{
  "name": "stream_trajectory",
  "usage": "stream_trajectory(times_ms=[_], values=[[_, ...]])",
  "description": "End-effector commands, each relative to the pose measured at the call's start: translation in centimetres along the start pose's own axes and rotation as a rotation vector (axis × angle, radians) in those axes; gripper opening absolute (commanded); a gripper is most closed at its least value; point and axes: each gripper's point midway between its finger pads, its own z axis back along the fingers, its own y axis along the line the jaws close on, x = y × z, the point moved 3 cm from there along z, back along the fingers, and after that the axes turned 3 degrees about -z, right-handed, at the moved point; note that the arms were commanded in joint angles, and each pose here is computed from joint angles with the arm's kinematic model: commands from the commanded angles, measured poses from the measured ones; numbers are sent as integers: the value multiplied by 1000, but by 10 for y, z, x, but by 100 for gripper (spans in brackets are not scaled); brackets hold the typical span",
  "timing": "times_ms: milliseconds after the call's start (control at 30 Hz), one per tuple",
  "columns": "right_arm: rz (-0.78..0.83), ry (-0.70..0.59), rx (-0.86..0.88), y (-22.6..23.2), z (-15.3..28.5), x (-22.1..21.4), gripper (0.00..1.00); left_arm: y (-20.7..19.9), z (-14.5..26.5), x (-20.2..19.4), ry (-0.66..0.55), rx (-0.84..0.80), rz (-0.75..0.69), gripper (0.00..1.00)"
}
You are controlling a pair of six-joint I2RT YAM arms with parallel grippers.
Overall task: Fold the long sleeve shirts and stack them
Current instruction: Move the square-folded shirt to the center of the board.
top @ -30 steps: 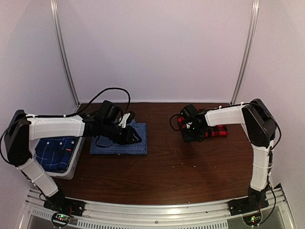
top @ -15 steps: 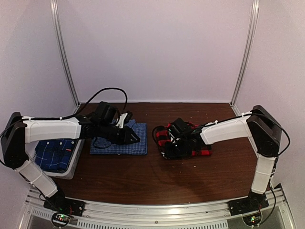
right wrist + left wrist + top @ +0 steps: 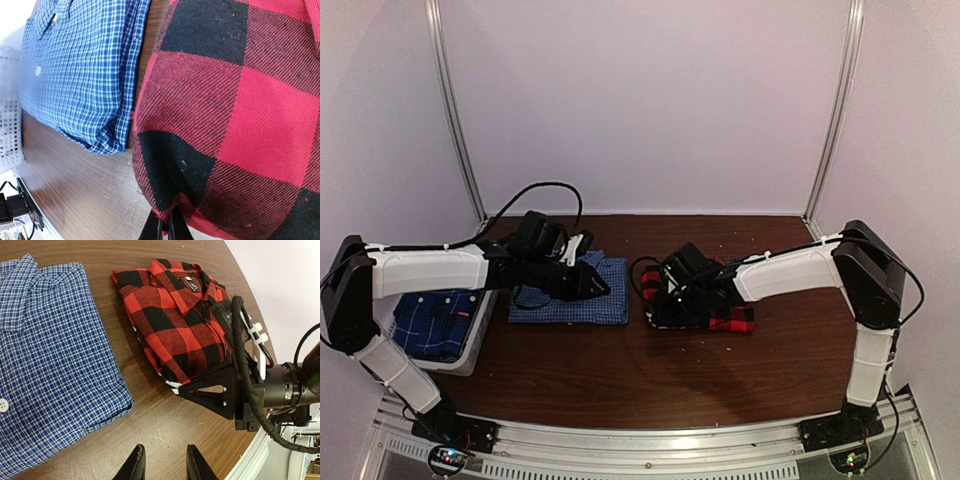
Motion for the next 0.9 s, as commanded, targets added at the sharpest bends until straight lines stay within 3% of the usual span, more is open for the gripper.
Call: stream_trajectory(times_ms=[0, 267, 467, 867], values=[[50, -16, 47, 21, 6, -2, 6, -1, 10, 15, -50, 5, -12, 29], [81, -52, 126, 49, 17, 12, 36, 6, 15, 21, -57, 30, -1, 29], [124, -126, 184, 79, 26, 38, 48, 18, 27, 32, -88, 72, 14, 30], [134, -121, 107, 71, -35, 76, 65, 45, 51, 38, -117, 137, 43, 30]])
